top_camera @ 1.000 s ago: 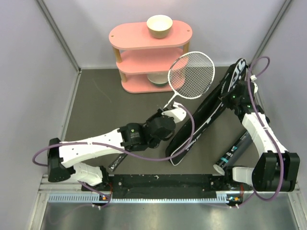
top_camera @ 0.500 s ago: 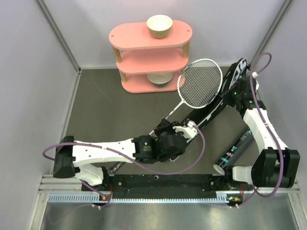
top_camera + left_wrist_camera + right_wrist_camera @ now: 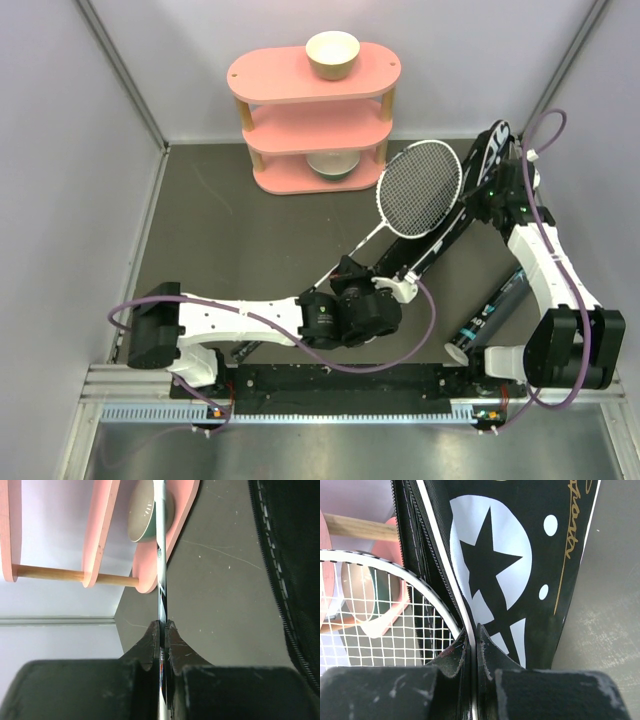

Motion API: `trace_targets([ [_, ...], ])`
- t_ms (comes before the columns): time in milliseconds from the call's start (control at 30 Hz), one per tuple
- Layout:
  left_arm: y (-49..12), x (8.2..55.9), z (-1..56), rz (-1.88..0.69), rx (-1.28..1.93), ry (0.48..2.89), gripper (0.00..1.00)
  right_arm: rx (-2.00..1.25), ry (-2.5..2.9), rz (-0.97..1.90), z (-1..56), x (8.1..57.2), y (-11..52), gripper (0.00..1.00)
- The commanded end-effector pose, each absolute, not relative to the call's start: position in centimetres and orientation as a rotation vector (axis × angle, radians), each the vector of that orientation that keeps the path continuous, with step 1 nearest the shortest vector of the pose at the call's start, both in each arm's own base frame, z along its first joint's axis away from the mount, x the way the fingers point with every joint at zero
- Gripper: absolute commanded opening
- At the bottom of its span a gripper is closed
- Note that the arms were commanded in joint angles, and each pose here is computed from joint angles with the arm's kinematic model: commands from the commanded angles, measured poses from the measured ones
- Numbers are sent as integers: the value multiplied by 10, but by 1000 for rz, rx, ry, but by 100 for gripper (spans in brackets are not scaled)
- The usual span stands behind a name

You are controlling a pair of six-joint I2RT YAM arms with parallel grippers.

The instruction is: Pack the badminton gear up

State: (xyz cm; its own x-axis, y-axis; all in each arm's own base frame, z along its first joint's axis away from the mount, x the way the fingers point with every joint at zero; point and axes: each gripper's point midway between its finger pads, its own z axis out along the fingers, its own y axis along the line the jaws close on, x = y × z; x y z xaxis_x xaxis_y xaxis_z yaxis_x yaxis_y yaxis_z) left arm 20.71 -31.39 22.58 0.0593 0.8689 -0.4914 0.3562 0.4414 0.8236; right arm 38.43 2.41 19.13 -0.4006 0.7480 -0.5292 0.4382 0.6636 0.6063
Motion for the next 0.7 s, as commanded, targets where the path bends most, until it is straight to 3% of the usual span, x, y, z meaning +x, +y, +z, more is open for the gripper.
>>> trace_targets([
  [0,-321,207,229,590,1111,1492,0,875,1911,565,245,401,26,0],
  [667,-390,207,217,543,1254,1408,0,638,1904,812,240,397,67,0],
])
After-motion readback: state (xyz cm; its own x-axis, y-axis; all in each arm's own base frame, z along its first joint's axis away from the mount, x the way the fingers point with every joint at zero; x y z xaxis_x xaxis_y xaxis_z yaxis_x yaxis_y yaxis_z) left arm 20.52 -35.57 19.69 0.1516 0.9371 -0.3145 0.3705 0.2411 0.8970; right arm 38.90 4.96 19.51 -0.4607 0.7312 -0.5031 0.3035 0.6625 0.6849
